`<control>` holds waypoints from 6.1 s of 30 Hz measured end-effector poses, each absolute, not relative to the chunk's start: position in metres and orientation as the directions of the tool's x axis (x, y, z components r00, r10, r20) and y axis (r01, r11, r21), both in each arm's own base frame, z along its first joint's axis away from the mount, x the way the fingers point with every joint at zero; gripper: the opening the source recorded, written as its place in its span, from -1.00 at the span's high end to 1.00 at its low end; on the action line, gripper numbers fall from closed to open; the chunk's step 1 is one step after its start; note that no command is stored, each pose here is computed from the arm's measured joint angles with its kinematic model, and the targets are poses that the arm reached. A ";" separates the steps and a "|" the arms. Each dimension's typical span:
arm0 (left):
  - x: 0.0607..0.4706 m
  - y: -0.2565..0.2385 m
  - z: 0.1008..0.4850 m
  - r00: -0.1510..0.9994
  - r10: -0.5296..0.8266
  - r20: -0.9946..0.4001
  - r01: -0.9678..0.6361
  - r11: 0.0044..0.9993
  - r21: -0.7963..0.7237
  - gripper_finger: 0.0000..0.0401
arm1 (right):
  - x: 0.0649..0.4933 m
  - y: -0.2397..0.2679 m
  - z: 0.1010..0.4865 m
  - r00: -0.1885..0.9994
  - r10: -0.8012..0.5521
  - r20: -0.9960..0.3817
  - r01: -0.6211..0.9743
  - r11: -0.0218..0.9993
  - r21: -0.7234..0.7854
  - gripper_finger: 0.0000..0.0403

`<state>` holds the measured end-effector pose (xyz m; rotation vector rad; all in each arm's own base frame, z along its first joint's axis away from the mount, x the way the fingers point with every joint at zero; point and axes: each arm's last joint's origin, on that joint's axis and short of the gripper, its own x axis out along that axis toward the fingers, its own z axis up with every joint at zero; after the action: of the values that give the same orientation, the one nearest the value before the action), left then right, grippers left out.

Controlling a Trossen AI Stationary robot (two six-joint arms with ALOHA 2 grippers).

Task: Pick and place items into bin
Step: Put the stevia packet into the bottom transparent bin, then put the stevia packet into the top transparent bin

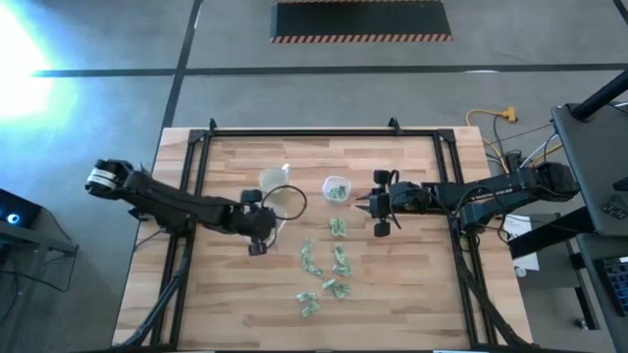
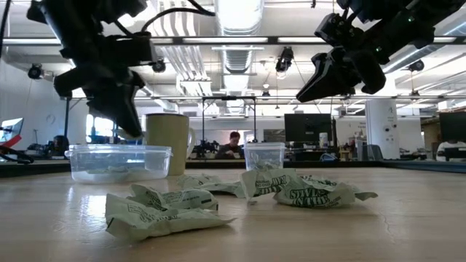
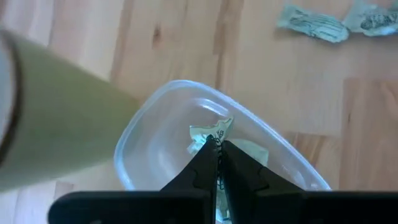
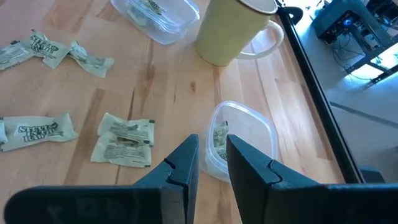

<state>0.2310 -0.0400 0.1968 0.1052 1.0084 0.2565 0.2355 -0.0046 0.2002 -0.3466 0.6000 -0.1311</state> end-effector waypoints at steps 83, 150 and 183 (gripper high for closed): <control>0.222 -0.035 0.178 0.539 0.354 -0.764 -0.250 0.934 0.256 0.28 | 0.296 0.011 0.109 0.744 0.124 -0.657 -0.247 0.964 -0.098 0.08; 0.225 -0.037 0.179 0.565 0.317 -0.762 -0.242 0.946 0.215 0.28 | 0.295 0.008 0.108 0.749 0.046 -0.661 -0.148 0.984 -0.099 0.09; 0.225 -0.037 0.179 0.566 0.315 -0.762 -0.240 0.947 0.213 0.28 | 0.310 0.009 0.084 0.738 0.049 -0.673 -0.157 0.983 -0.101 0.08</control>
<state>0.2247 -0.0368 0.1793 0.0888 0.9131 0.3272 0.3099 0.0088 0.0841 -0.1547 0.7324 0.1131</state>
